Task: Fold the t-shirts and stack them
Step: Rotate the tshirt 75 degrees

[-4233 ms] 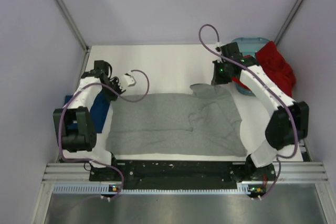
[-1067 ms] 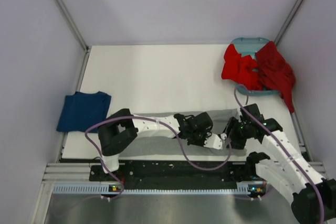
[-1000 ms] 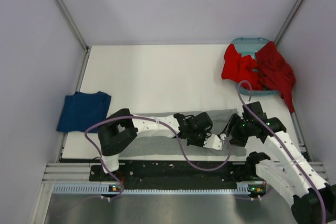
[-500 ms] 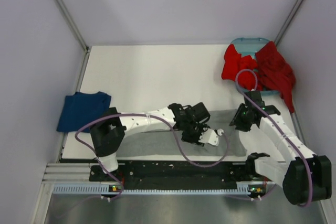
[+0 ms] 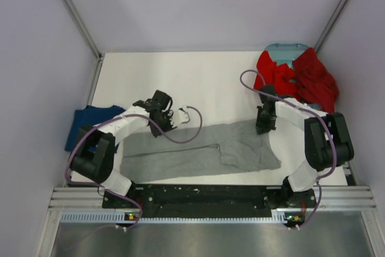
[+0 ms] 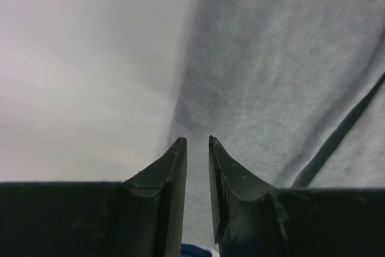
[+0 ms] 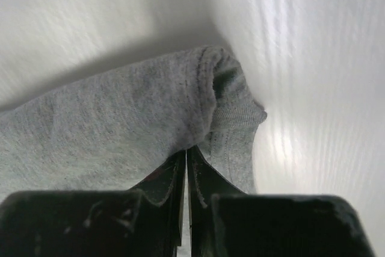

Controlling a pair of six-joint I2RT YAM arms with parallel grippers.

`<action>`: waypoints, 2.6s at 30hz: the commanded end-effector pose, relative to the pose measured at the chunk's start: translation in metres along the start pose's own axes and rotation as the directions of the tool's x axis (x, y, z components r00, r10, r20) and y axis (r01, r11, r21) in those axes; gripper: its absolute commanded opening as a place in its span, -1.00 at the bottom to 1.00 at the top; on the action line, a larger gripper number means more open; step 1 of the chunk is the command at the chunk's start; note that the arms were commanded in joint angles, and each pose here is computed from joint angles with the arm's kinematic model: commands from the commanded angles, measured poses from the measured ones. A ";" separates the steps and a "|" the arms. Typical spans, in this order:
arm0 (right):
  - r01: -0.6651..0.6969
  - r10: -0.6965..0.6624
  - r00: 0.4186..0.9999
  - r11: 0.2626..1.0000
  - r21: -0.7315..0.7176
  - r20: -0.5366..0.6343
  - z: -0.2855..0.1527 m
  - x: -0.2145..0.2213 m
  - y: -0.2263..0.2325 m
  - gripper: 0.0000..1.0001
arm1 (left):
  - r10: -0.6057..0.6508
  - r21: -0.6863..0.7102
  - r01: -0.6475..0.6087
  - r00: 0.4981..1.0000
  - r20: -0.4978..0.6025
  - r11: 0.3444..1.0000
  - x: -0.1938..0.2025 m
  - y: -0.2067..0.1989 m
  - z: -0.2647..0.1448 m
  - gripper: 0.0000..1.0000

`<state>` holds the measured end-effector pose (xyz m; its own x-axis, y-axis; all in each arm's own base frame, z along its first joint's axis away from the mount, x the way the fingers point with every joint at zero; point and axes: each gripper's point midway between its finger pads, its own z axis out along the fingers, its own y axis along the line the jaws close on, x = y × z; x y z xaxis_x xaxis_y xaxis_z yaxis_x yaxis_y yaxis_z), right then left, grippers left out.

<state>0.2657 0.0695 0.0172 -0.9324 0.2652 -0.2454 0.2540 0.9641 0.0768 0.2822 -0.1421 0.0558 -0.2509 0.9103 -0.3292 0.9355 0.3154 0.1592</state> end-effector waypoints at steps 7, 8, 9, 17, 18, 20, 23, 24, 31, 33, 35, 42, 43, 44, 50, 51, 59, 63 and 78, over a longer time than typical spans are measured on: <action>0.221 -0.221 0.975 0.975 -0.003 0.029 0.035 -0.092 0.079 -0.97 | -0.168 -0.151 0.127 0.941 -0.294 0.980 0.138 -0.001 -0.009 -0.53; 0.236 -0.236 0.972 0.971 -0.017 0.013 0.047 -0.102 0.092 -0.96 | -0.166 -0.151 0.126 0.941 -0.294 0.981 0.142 -0.008 -0.011 -0.53; 0.248 -0.247 0.969 0.968 -0.035 0.017 0.052 -0.114 0.106 -0.96 | -0.166 -0.144 0.126 0.935 -0.313 0.982 0.149 -0.015 -0.012 -0.52; 0.251 -0.205 0.963 0.919 -0.305 0.174 0.057 -0.213 0.221 -0.94 | -0.260 -0.044 0.259 0.918 -0.299 0.965 0.143 -0.052 -0.023 -0.43; 0.256 -0.189 0.958 0.904 -0.343 0.217 0.050 -0.227 0.234 -0.90 | -0.271 0.013 0.285 0.925 -0.266 0.958 0.131 -0.061 -0.027 -0.41; 0.271 -0.164 0.943 0.884 -0.381 0.290 0.033 -0.247 0.249 -0.80 | -0.287 0.090 0.307 0.940 -0.185 0.947 0.107 -0.069 -0.041 -0.40; 0.308 -0.149 0.902 0.878 -0.365 0.405 -0.015 -0.271 0.250 -0.58 | -0.297 0.068 0.304 0.949 -0.103 0.950 0.092 -0.065 -0.062 -0.35; 0.329 -0.153 0.884 0.875 -0.356 0.441 -0.035 -0.275 0.249 -0.44 | -0.305 0.037 0.310 0.947 -0.099 0.950 0.093 -0.059 -0.069 -0.33; 0.312 -0.213 0.900 0.924 -0.220 0.380 -0.059 -0.213 0.180 0.15 | -0.361 -0.134 0.342 0.919 -0.160 0.930 0.118 -0.018 -0.083 -0.26; 0.272 -0.201 0.930 0.939 -0.211 0.308 -0.047 -0.176 0.159 -0.03 | -0.380 -0.172 0.350 0.903 -0.202 0.921 0.134 -0.011 -0.081 -0.28; 0.235 -0.171 0.947 0.946 -0.223 0.273 -0.036 -0.147 0.145 -0.44 | -0.394 -0.180 0.359 0.891 -0.227 0.916 0.145 -0.009 -0.076 -0.28; 0.154 -0.124 0.987 0.917 -0.367 0.105 0.030 -0.113 0.159 -1.00 | -0.385 -0.159 0.354 0.880 -0.276 0.922 0.160 -0.015 -0.055 -0.30; 0.125 -0.101 0.992 0.910 -0.394 0.081 0.039 -0.115 0.166 -1.00 | -0.385 -0.135 0.361 0.885 -0.262 0.923 0.157 -0.019 -0.050 -0.29; 0.090 -0.066 0.995 0.913 -0.399 0.074 0.045 -0.125 0.170 -1.00 | -0.391 -0.110 0.376 0.884 -0.257 0.920 0.153 -0.025 -0.046 -0.29; -0.153 0.189 0.981 0.888 -0.434 0.040 0.072 -0.205 0.174 -1.00 | -0.307 0.045 0.322 0.930 -0.204 0.946 0.120 -0.064 -0.021 -0.24; -0.163 0.222 0.972 0.867 -0.472 0.072 0.066 -0.233 0.182 -1.00 | -0.281 0.087 0.302 0.940 -0.191 0.949 0.110 -0.075 -0.016 -0.24; 0.147 0.172 0.896 0.754 -0.640 0.408 -0.017 -0.346 0.234 -0.59 | -0.066 0.271 0.091 0.993 -0.100 0.958 0.043 -0.122 -0.025 -0.20; 0.403 0.017 0.822 0.689 -0.603 0.569 -0.108 -0.323 0.242 -0.03 | -0.004 0.221 0.001 1.000 0.014 0.975 0.026 -0.111 -0.060 -0.17; 0.938 -0.241 -0.071 -0.347 -0.018 0.968 -0.173 0.098 0.243 0.29 | 0.282 0.049 -0.281 0.959 -0.021 0.959 0.114 -0.073 -0.038 0.01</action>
<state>0.2654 0.3168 0.2605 -0.0276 -0.0992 -0.9947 -0.9723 0.2335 0.0037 0.1678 -0.0629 0.0516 -0.1137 0.9482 -0.2965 0.9781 0.1592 0.1339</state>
